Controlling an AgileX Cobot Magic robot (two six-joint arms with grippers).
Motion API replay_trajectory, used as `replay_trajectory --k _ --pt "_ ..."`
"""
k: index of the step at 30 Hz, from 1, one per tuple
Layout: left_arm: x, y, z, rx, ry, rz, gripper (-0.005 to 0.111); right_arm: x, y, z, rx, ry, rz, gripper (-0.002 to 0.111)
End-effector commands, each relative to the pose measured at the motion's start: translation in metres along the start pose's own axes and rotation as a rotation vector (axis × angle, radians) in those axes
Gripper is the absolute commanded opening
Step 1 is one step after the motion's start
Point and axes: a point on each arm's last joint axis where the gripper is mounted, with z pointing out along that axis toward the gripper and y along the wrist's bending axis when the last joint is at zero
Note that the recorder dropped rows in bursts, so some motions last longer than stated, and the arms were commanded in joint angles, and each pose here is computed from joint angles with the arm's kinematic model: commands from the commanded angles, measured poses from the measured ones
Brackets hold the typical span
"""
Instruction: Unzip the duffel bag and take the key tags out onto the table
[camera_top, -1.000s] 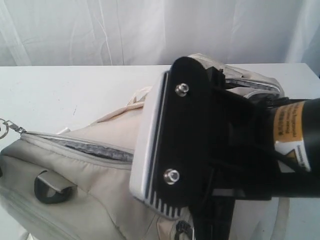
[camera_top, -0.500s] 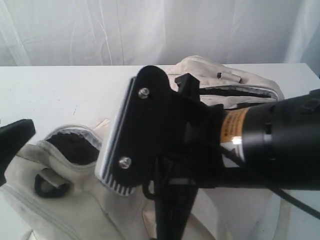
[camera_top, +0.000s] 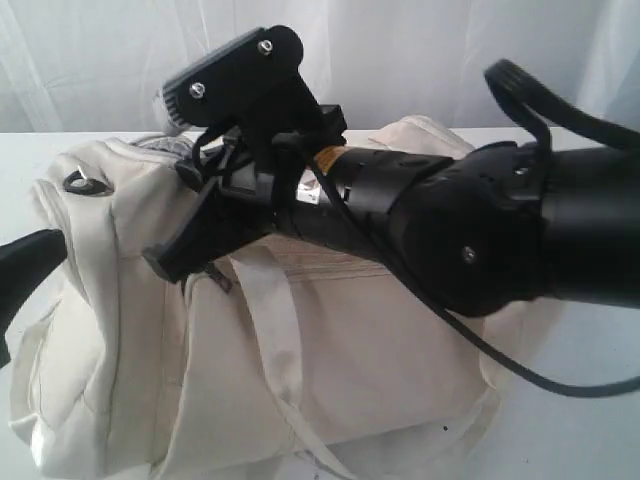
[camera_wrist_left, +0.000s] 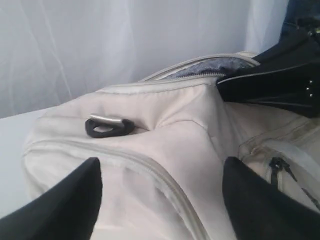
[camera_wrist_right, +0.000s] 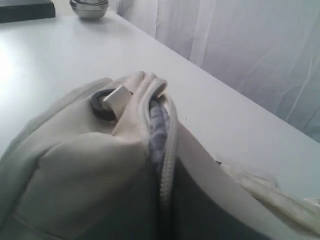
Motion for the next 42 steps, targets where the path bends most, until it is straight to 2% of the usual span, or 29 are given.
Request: replay_trajectory --k 1,5,9,12,17,21,24,28,32,35,38,42 --pt "-0.004 0.011 -0.002 -0.117 -0.025 0.022 0.071 -0.045 -0.015 0.008 0.079 -0.234 0.04 0.003" --pt "-0.003 0.018 -0.003 -0.197 -0.021 0.024 0.071 -0.05 -0.015 0.017 0.067 -0.212 0.041 0.017" --pt "0.004 0.02 -0.003 -0.221 0.049 0.049 0.071 -0.056 -0.014 0.016 0.061 -0.216 0.041 0.046" --pt "0.011 0.021 -0.004 -0.225 0.125 0.055 0.071 -0.067 -0.013 0.003 0.033 -0.181 0.018 0.058" --pt "0.021 0.018 -0.005 -0.2 0.24 0.02 0.071 -0.068 -0.01 -0.036 -0.067 0.074 -0.333 0.058" --pt "0.022 0.013 -0.005 -0.147 0.249 -0.011 0.071 -0.054 -0.007 -0.06 -0.185 0.305 -0.441 0.058" --pt "0.019 0.005 -0.003 -0.051 0.208 -0.016 0.071 -0.04 -0.005 -0.067 -0.266 0.446 -0.53 0.058" --pt "0.015 -0.003 -0.002 0.036 0.172 -0.022 0.071 -0.026 -0.007 -0.062 -0.268 0.497 -0.634 0.058" --pt "0.018 -0.003 -0.002 0.035 0.182 -0.029 0.071 -0.017 -0.01 -0.049 -0.243 0.518 -0.709 0.058" --pt "0.03 -0.002 -0.002 0.029 0.22 -0.032 0.071 -0.012 -0.011 -0.037 -0.231 0.512 -0.739 0.058" --pt "0.045 -0.001 -0.003 0.023 0.27 -0.048 0.071 -0.006 -0.012 -0.023 -0.212 0.505 -0.796 0.048" --pt "0.059 0.001 -0.004 0.017 0.31 -0.039 0.071 -0.001 -0.019 -0.008 -0.133 0.504 -0.873 0.016"
